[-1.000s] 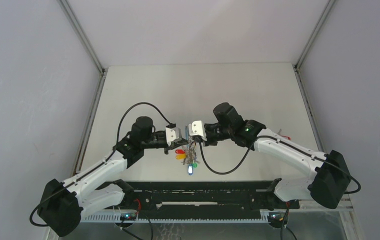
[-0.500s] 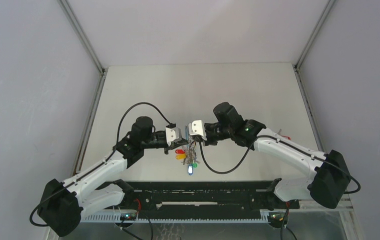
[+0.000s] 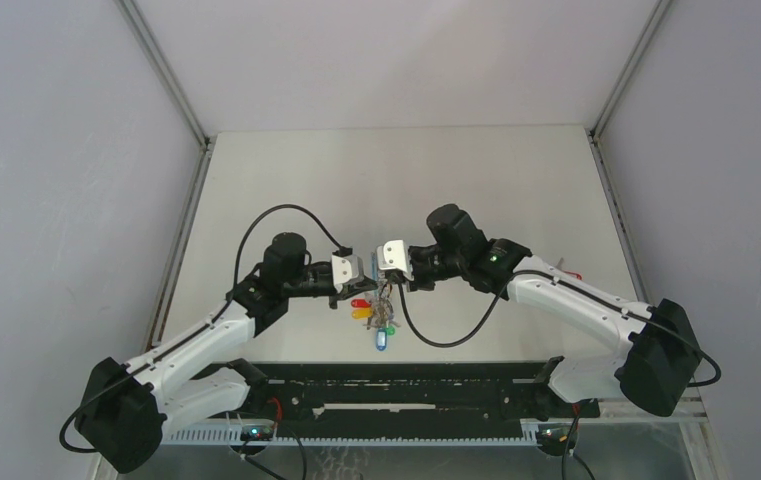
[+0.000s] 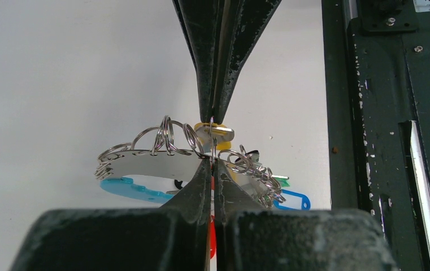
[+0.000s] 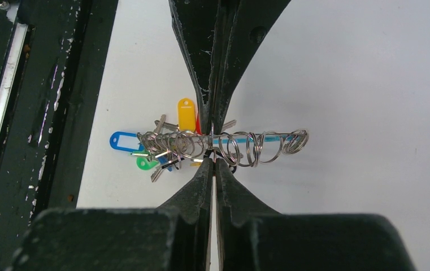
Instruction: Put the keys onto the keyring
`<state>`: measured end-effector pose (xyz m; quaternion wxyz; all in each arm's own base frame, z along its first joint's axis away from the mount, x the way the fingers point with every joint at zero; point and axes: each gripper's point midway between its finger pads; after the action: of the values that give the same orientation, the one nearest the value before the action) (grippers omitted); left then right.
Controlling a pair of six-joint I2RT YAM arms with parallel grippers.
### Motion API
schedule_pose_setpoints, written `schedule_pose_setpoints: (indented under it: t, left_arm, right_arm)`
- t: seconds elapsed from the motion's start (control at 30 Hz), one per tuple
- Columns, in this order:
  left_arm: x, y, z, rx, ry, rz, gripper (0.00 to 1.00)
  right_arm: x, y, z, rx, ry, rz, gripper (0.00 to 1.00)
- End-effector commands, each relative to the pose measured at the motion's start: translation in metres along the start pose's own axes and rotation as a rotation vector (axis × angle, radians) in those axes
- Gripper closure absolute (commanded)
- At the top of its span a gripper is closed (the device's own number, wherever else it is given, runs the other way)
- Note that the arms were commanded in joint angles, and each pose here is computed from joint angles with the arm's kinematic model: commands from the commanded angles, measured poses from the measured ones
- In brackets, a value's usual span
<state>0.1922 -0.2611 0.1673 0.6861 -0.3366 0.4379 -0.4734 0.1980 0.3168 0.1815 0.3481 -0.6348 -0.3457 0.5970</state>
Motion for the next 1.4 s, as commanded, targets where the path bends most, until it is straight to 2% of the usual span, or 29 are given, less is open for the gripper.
schedule_pose_setpoints:
  t: [0.0, 1.37]
  left_arm:
    - [0.0009, -0.0231, 0.0094, 0.073, -0.011, -0.078, 1.0]
    - [0.0015, -0.0185, 0.0123, 0.065, -0.02, -0.042, 1.0]
  right_arm:
    - [-0.0038, -0.0285, -0.0075, -0.054, 0.009, -0.072, 1.0]
    - [-0.003, -0.0283, -0.003, -0.049, -0.006, -0.034, 1.0]
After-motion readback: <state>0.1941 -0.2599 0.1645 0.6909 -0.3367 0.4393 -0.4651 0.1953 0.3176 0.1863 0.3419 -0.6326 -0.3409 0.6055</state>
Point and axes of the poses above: each gripper's point midway between its finger pads, its own x axis out along the fingers, its own z axis along the line the jaws close on, y = z × x, and after that the axes turned 15 degrees about x, right-handed
